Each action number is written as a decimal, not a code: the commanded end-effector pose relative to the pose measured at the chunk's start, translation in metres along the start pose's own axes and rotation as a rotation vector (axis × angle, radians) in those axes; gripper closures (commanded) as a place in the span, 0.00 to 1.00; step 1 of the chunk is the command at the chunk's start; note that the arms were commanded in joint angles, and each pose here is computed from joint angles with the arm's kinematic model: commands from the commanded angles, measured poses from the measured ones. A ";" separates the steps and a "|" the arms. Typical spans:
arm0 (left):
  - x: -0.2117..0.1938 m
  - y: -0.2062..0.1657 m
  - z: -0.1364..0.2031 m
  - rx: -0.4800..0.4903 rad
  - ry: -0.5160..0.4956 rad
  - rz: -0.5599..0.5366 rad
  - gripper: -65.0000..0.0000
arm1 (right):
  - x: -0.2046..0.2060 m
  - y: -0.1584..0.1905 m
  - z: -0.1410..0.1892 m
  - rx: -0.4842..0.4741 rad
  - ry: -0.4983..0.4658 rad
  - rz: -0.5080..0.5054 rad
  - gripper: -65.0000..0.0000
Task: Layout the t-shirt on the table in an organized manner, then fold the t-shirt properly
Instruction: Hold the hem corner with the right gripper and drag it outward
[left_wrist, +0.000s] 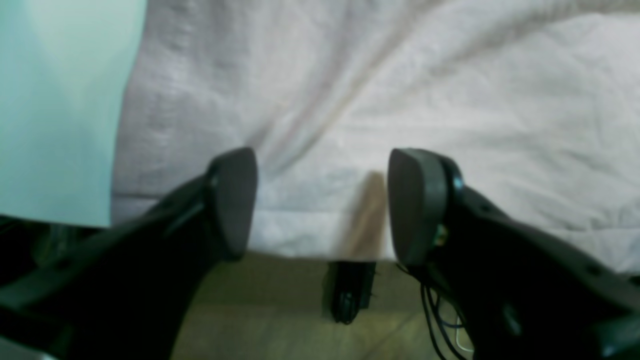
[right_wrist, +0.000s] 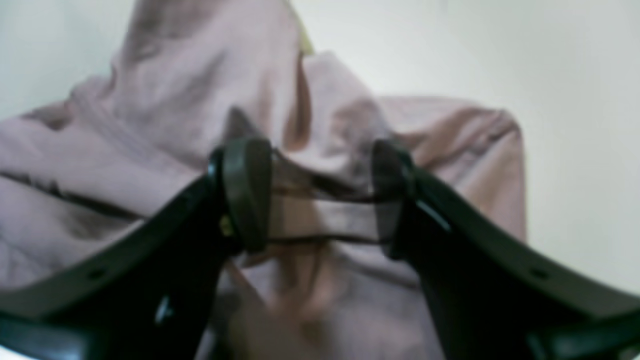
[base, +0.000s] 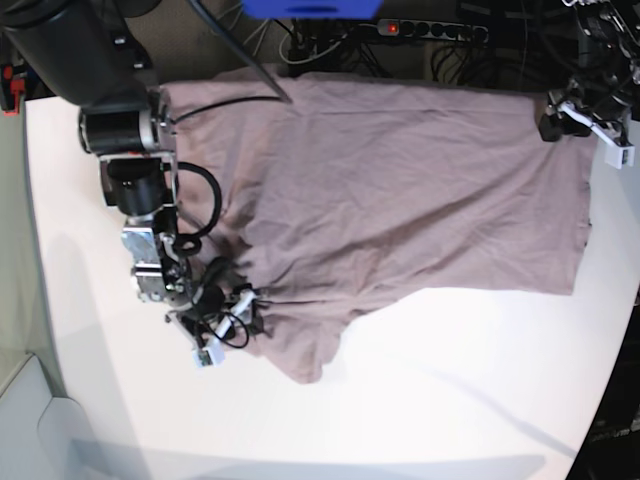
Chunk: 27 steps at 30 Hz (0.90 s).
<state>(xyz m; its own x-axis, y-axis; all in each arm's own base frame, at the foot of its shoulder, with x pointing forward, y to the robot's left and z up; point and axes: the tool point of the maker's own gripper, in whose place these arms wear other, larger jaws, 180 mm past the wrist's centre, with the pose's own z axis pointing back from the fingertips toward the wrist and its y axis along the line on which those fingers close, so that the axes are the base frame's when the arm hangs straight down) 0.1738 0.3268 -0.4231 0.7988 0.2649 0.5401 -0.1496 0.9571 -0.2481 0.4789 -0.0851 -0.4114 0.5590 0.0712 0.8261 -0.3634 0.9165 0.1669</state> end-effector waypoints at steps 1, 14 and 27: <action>0.006 0.006 0.004 0.018 -0.002 -0.014 0.38 | 0.033 -0.001 0.000 0.000 -0.078 0.008 0.50; 0.006 0.006 0.004 0.018 -0.002 -0.014 0.38 | -0.006 0.044 -0.017 0.087 0.004 0.074 1.00; 0.006 0.005 0.004 0.018 -0.002 -0.013 0.38 | 0.123 -0.021 0.032 -0.052 -0.265 0.172 1.00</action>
<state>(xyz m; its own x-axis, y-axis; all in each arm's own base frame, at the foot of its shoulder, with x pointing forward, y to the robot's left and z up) 0.1752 0.3260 -0.4230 0.7984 0.2657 0.5403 -0.1487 0.9566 -0.2507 0.5152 -0.1061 -0.3299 0.3636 0.1507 0.9193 -0.3981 0.9173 0.0071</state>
